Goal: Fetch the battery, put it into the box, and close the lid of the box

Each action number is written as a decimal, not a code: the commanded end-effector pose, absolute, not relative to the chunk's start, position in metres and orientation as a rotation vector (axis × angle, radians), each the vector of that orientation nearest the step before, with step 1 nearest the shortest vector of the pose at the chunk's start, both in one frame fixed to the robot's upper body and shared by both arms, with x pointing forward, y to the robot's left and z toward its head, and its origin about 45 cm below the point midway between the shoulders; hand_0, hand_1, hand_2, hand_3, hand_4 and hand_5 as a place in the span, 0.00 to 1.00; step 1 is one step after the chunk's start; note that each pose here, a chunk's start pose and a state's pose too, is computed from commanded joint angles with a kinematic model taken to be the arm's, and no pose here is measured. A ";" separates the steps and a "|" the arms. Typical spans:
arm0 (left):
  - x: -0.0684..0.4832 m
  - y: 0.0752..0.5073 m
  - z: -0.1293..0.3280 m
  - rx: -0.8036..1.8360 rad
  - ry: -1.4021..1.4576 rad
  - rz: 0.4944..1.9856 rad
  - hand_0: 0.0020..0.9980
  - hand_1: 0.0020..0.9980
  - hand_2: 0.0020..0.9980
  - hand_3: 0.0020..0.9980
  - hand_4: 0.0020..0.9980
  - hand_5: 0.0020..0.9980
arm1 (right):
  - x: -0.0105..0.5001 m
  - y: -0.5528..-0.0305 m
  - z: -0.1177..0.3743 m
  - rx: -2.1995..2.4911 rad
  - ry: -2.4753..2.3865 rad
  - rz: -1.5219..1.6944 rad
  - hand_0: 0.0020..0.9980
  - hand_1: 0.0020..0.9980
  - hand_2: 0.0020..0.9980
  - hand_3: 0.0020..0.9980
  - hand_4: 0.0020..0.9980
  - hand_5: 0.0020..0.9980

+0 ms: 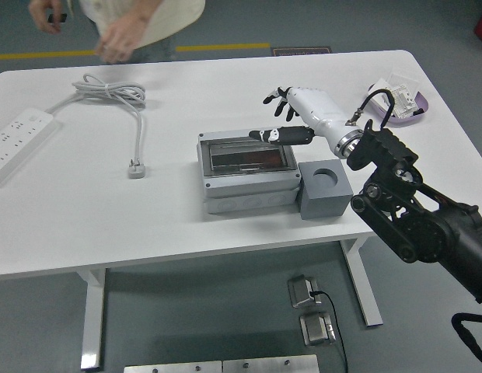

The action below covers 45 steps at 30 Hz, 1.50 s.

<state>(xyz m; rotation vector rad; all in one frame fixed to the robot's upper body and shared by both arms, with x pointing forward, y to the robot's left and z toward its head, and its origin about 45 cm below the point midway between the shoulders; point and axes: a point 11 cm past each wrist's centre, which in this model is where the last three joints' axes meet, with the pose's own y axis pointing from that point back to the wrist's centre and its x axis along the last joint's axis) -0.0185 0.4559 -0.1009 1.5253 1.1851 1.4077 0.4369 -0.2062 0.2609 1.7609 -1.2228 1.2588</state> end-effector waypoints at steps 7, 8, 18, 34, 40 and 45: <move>-0.020 0.452 -0.103 1.518 1.189 1.402 0.66 0.70 0.65 0.60 0.67 0.17 | 0.431 -0.219 0.309 1.732 -1.391 1.371 0.49 0.46 0.57 0.72 1.00 0.78; -0.021 0.450 -0.103 1.518 1.191 1.399 0.66 0.70 0.65 0.60 0.67 0.17 | 0.429 -0.216 0.314 1.734 -1.396 1.388 0.49 0.46 0.57 0.72 1.00 0.78; -0.037 0.438 -0.108 1.525 1.215 1.358 0.65 0.70 0.65 0.60 0.67 0.17 | 0.420 -0.175 0.311 1.828 -1.337 1.432 0.49 0.46 0.56 0.68 1.00 0.79; -0.053 0.422 -0.113 1.514 1.239 1.330 0.65 0.69 0.64 0.60 0.67 0.17 | 0.428 -0.177 0.321 1.823 -1.387 1.429 0.61 0.50 0.59 0.68 1.00 0.82; -0.051 0.423 -0.113 1.499 1.246 1.351 0.65 0.69 0.64 0.60 0.67 0.18 | 0.425 -0.211 0.328 1.784 -1.491 1.389 0.62 0.50 0.60 0.68 1.00 0.82; -0.048 0.429 -0.111 1.500 1.242 1.363 0.65 0.69 0.64 0.60 0.67 0.18 | 0.416 -0.242 0.332 1.689 -1.556 1.377 0.62 0.50 0.60 0.68 1.00 0.82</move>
